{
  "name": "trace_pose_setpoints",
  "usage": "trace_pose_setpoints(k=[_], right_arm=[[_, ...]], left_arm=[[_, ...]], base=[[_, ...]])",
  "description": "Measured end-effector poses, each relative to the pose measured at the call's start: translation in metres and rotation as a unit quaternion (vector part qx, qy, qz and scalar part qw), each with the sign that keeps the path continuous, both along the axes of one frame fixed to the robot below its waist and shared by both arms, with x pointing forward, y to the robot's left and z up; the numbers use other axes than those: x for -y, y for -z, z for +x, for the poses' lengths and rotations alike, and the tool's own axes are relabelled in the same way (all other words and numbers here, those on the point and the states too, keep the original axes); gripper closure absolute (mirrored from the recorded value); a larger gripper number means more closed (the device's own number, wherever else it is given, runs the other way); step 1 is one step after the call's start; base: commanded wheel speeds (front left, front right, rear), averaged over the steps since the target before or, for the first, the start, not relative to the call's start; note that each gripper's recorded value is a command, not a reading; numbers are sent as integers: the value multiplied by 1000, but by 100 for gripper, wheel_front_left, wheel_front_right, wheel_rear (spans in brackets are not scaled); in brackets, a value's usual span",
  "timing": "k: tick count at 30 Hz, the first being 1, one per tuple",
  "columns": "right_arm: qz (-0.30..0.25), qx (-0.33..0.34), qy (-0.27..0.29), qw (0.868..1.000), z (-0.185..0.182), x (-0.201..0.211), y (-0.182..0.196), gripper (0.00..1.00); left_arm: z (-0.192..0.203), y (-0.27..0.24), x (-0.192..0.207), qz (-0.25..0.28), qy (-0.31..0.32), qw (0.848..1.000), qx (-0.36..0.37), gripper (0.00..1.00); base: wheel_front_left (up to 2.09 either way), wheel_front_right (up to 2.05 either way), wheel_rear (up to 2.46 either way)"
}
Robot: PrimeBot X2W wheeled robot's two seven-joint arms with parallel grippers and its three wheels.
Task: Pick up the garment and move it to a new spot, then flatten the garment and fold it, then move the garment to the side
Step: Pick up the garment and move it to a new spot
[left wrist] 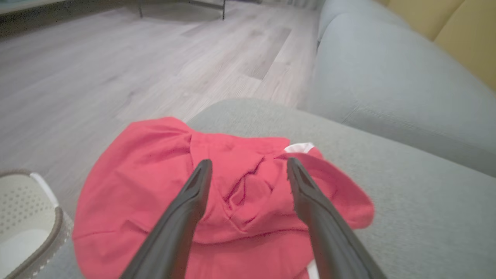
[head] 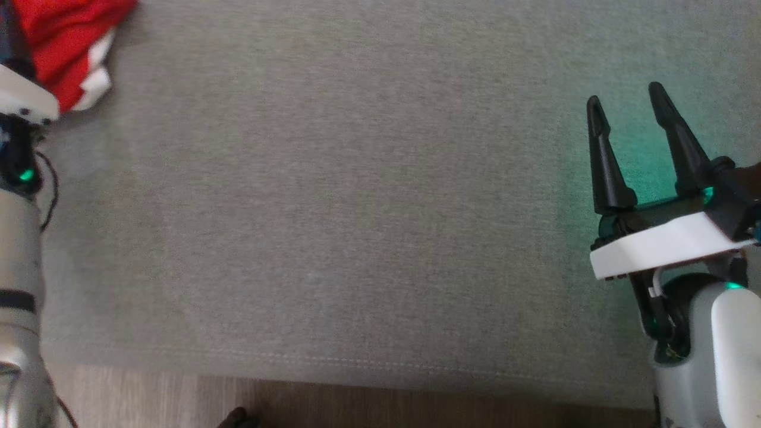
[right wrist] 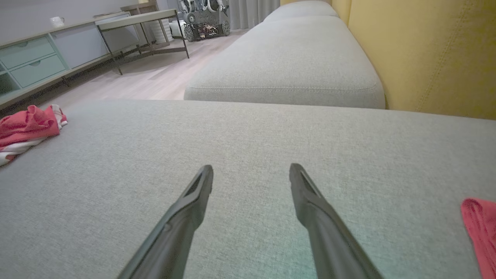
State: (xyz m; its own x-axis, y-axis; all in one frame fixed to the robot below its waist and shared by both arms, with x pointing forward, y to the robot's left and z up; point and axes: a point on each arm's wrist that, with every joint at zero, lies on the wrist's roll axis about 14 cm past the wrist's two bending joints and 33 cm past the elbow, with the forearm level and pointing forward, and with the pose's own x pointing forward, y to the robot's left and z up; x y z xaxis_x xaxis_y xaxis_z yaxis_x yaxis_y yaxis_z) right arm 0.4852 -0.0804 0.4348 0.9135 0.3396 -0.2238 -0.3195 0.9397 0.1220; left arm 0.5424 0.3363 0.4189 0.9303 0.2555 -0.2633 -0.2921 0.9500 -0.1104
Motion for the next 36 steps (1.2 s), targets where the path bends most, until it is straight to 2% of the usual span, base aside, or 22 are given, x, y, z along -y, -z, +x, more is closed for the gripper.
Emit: trace_pose_setpoints(k=[7,11,13,14,20,28,32,36], right_arm=[[-10,-17,23,1000,-2,20,16,0],[-13,-26,31,999,-4,27,22,0],[-15,-28,34,999,-4,29,24,0],[-15,-28,35,999,-4,29,24,0],[-9,-8,39,999,-2,31,11,0],[2,36,43,998,-5,31,-26,0],[9,58,46,997,-11,32,-46,0],[12,59,47,997,-24,33,-53,0]], left_arm=[[-2,69,5,-35,1,990,-135,0],[1,81,3,-41,0,986,-164,0],[5,80,2,-38,0,986,-161,89],[7,79,2,-34,1,987,-156,100],[12,49,-3,-1,5,996,-94,100],[12,-35,-8,29,21,999,31,100],[-10,-76,-8,33,16,994,101,100],[-40,-86,-2,40,13,991,127,100]], base=[[0,0,0],[0,0,0],[0,0,0],[0,0,0],[0,0,0],[0,0,0],[0,0,0],[0,0,0]])
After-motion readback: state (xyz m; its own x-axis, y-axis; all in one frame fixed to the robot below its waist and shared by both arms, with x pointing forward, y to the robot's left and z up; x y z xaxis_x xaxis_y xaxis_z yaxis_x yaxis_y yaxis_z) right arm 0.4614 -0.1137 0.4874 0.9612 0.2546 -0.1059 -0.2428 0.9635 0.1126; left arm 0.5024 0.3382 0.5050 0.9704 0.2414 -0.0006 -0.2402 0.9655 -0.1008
